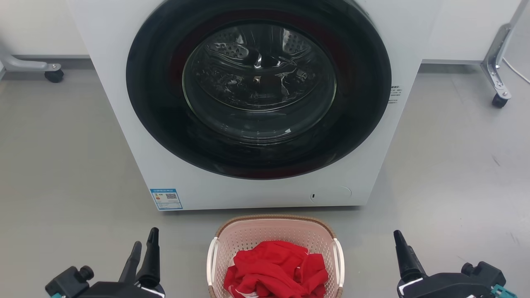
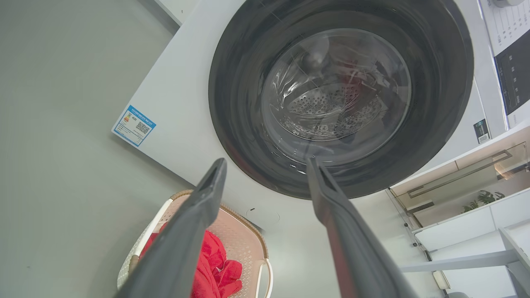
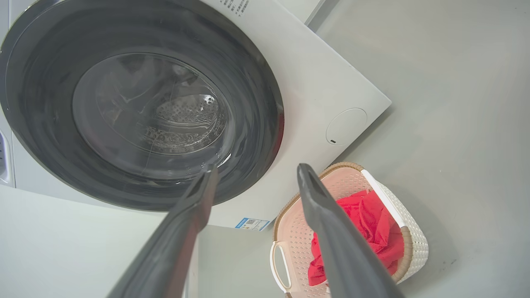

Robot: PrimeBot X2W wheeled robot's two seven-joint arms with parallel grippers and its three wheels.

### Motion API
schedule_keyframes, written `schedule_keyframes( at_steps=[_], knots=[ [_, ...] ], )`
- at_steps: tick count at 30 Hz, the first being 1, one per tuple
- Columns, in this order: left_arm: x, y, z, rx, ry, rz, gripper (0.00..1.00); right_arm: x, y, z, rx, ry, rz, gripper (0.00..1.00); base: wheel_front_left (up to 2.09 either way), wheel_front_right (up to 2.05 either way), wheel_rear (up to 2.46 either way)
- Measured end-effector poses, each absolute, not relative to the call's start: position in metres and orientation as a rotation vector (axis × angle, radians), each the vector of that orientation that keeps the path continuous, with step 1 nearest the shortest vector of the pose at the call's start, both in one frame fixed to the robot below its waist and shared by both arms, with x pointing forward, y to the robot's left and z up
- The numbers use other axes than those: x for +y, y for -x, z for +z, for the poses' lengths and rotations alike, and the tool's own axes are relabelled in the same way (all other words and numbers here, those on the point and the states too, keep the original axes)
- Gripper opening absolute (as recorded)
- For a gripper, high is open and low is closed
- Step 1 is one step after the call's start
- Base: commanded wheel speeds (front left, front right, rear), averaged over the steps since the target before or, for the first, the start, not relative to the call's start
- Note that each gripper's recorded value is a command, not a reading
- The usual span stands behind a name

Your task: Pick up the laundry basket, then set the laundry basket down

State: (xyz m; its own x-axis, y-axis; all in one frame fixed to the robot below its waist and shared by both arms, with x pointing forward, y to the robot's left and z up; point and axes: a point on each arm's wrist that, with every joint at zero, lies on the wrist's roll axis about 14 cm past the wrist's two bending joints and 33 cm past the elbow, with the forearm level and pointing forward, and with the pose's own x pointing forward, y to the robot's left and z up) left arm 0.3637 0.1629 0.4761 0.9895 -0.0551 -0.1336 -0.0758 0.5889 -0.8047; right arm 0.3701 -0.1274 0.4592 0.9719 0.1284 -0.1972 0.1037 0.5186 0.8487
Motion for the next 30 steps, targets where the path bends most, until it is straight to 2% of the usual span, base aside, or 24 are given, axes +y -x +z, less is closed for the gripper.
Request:
schedule_keyframes(
  at_steps=[10,30],
  knots=[
    [0.155,-0.358,0.477,0.146,0.734,-0.019,1.00,-0.115,-0.368,0.461,0.241,-0.852,0.058,1.00,0.00,0.00,0.00],
    [0.140,-0.359,0.511,0.004,0.388,-0.101,1.00,-0.095,-0.369,0.486,0.126,-0.548,0.146,1.00,0.00,0.00,0.00]
  ],
)
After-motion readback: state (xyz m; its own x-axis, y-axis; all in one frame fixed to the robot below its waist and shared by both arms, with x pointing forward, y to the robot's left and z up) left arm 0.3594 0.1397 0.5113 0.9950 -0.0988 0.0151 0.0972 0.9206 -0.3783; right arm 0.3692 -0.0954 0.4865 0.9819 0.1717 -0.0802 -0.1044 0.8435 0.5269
